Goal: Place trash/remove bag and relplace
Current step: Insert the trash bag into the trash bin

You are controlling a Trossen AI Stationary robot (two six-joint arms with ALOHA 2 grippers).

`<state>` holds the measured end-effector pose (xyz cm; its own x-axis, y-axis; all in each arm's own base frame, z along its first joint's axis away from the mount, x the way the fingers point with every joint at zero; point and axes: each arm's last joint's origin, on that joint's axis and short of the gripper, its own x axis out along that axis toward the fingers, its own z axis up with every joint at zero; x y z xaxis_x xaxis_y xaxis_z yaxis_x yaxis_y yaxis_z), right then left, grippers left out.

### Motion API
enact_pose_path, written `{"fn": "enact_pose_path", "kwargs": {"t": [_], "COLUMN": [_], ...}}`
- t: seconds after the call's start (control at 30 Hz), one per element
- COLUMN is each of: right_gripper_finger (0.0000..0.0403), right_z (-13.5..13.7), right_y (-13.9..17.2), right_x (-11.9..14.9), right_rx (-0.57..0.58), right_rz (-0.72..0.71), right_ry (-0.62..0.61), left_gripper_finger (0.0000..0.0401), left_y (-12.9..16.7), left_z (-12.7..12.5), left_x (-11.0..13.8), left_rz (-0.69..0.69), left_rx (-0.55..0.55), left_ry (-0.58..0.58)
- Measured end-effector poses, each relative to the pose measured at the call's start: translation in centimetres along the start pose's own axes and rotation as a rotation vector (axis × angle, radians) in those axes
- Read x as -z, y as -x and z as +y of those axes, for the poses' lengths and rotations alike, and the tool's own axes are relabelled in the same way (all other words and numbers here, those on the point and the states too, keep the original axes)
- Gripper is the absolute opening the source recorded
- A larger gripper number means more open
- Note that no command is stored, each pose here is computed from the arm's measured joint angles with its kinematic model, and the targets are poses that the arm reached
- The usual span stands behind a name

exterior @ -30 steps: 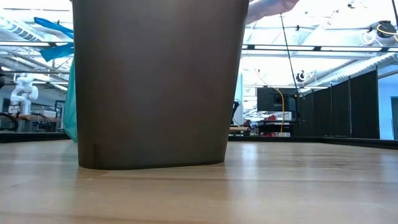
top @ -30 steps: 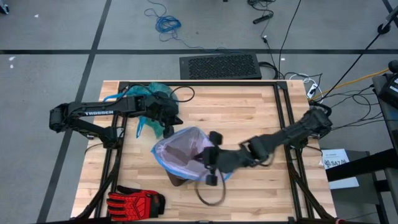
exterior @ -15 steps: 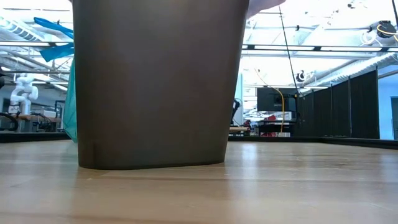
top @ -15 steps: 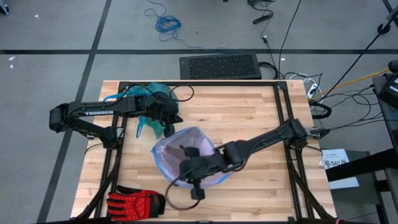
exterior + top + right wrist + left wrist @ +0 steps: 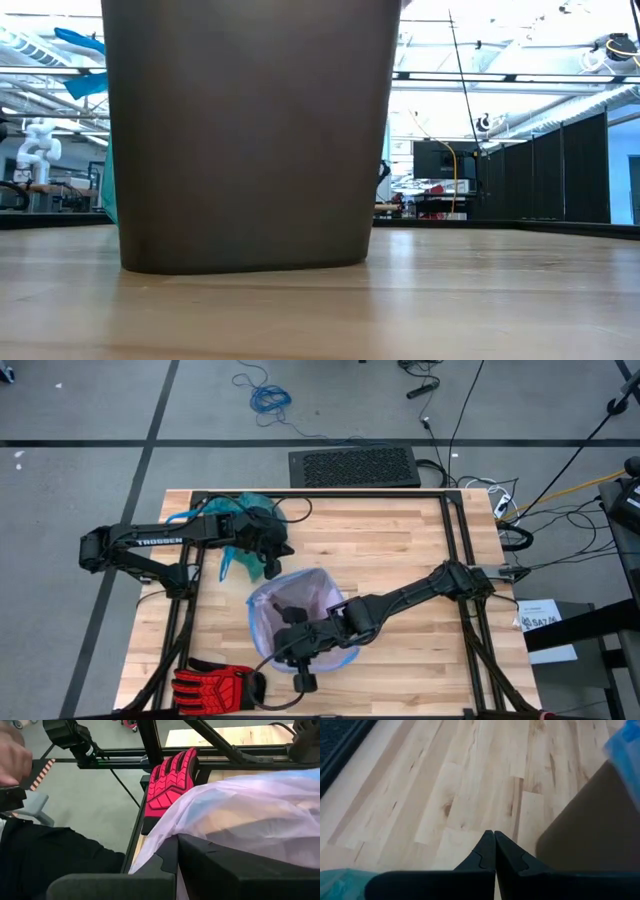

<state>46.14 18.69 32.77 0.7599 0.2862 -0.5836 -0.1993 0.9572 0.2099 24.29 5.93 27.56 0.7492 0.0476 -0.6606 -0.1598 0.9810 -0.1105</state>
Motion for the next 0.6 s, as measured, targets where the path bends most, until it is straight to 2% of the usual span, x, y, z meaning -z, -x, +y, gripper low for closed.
{"fn": "enact_pose_path", "kwargs": {"t": [0.33,0.6], "right_gripper_finger": [0.0,0.0], "right_z": [0.6,0.5], "right_y": [-0.2,0.1], "right_x": [0.3,0.4], "right_rx": [0.026,0.027], "right_rz": [0.003,0.014], "right_ry": [0.014,0.036], "left_gripper_finger": [0.0001,0.0], "left_y": [0.0,2.3], "left_z": [0.2,-0.1], "left_x": [0.0,-1.5], "left_rz": [-0.003,-0.179], "left_rx": [-0.047,-0.058], "left_ry": [0.001,-0.056]}}
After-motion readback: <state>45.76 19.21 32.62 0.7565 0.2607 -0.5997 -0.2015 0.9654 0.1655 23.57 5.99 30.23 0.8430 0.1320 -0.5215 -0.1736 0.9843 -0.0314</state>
